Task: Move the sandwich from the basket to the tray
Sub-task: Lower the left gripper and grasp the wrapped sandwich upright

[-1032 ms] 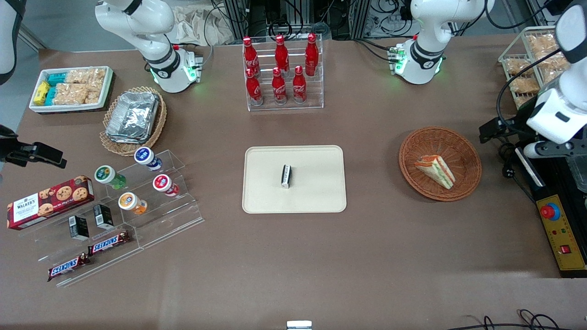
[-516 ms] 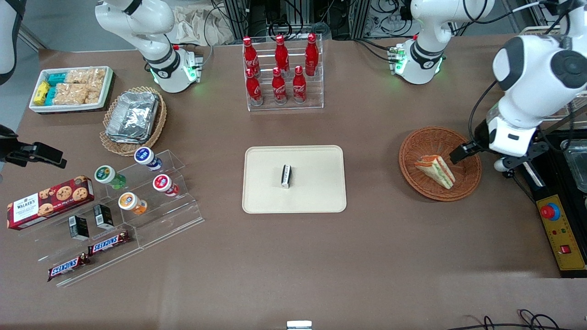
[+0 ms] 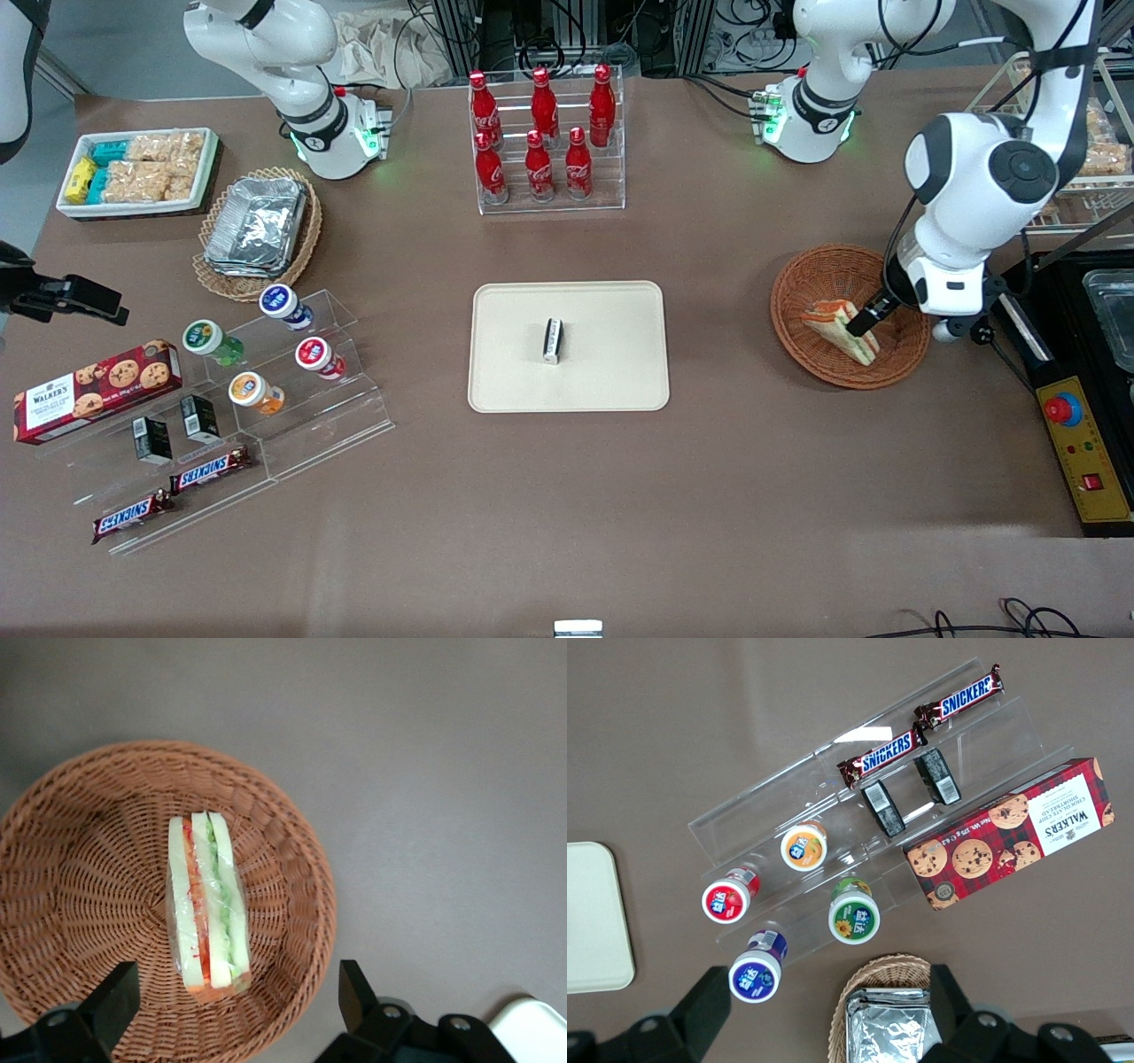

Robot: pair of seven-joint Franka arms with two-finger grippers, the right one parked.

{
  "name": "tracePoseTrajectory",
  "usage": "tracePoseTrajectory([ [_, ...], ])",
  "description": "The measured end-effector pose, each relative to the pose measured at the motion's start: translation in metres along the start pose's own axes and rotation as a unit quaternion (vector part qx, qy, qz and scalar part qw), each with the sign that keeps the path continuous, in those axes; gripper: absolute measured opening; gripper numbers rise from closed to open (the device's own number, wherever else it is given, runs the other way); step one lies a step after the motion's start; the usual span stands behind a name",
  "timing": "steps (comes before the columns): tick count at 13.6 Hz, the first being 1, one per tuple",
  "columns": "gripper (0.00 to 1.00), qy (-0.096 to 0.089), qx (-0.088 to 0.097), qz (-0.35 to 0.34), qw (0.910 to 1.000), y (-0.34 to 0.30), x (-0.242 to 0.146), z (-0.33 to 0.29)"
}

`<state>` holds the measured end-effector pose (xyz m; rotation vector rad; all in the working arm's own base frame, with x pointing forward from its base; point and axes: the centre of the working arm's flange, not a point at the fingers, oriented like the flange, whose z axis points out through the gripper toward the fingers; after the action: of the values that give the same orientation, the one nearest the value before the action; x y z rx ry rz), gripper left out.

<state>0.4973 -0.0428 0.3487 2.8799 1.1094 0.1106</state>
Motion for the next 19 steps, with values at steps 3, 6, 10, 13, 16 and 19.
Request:
tracePoseTrajectory([
  [3,1.00,-0.001,0.002,-0.013,0.9999,-0.018,-0.011,0.041],
  [6,1.00,-0.009,0.010,-0.026,0.9996,-0.030,-0.019,0.076],
  [10,0.91,-0.016,0.015,-0.045,0.9987,-0.034,-0.020,0.106],
  [13,0.59,-0.017,0.017,-0.050,0.9985,-0.035,-0.019,0.110],
  [16,0.40,-0.012,0.012,-0.056,0.9983,-0.033,-0.016,0.106],
  [19,0.34,-0.006,0.006,-0.047,0.9989,-0.027,-0.012,0.089],
])
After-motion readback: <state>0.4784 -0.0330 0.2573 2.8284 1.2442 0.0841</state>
